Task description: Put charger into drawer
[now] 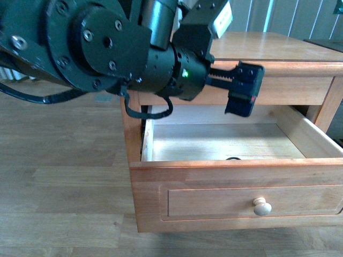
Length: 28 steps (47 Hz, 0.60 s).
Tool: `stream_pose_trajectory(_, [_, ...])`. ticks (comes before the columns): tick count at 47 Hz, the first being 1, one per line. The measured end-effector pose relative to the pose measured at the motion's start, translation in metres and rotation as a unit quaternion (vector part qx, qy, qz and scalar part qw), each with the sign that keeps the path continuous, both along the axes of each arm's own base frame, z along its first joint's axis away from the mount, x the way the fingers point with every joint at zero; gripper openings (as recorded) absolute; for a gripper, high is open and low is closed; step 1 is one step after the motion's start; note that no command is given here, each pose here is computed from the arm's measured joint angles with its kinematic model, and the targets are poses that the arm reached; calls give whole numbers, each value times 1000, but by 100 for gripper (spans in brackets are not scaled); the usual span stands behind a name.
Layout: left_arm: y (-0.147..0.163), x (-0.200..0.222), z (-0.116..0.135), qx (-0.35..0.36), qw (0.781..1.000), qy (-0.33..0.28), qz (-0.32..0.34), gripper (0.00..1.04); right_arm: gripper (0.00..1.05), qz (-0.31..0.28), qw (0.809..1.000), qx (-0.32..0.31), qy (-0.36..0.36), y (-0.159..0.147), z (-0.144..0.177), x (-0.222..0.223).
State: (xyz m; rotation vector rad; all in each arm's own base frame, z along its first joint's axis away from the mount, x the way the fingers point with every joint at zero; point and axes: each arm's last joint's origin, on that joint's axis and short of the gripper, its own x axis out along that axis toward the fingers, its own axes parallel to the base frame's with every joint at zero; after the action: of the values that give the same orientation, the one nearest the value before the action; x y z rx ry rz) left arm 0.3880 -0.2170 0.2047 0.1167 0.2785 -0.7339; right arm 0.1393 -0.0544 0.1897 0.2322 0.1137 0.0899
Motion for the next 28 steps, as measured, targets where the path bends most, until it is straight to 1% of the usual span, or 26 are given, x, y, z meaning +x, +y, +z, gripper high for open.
stream_pose_trajectory(6, [19, -12, 37, -22, 997, -52, 58, 99, 96, 0, 1000, 0, 0, 0, 0, 0])
stream_pose_trajectory(11, [35, -23, 55, -35, 991, -77, 99, 99, 96, 0, 1000, 0, 0, 0, 0, 0])
stream_pose_trajectory(20, [69, -53, 74, -46, 977, -101, 185, 99, 96, 0, 1000, 0, 0, 0, 0, 0])
stream_pose_trajectory(28, [99, -87, 88, -60, 954, -122, 267, 99, 96, 0, 1000, 0, 0, 0, 0, 0])
